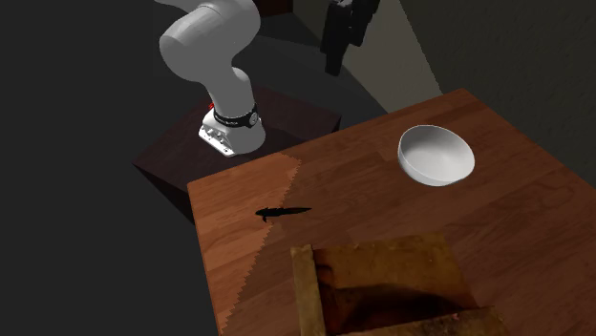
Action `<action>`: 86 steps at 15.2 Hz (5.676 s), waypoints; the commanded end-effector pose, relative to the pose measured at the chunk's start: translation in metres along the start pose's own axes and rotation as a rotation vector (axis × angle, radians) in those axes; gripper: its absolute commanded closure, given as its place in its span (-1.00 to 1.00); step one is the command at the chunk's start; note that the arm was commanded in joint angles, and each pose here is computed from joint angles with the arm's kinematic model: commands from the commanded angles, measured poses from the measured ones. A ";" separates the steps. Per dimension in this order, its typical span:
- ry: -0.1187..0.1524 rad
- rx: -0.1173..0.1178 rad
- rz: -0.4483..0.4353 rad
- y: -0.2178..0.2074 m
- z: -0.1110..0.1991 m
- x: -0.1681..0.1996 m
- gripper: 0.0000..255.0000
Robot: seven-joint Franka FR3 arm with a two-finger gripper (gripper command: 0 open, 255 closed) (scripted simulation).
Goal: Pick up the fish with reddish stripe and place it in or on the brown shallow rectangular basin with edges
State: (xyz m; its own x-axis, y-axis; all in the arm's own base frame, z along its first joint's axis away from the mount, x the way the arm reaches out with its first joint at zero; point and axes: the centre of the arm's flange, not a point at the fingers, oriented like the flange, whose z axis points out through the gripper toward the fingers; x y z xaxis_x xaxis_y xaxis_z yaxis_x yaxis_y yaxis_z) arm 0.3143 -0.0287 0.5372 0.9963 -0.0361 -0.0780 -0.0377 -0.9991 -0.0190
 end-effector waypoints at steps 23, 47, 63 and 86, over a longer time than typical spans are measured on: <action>-0.075 0.011 -0.481 0.170 0.234 -0.004 -1.00; -0.083 0.012 -0.531 0.188 0.298 -0.004 1.00; -0.083 0.012 -0.531 0.187 0.235 -0.009 1.00; -0.083 0.012 -0.531 0.190 0.126 0.009 1.00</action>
State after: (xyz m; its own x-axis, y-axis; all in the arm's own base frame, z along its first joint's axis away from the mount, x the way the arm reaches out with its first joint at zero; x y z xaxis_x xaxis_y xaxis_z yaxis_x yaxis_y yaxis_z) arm 0.2947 -0.2150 0.4058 0.8695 0.4758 -0.1328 0.4678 -0.8795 -0.0880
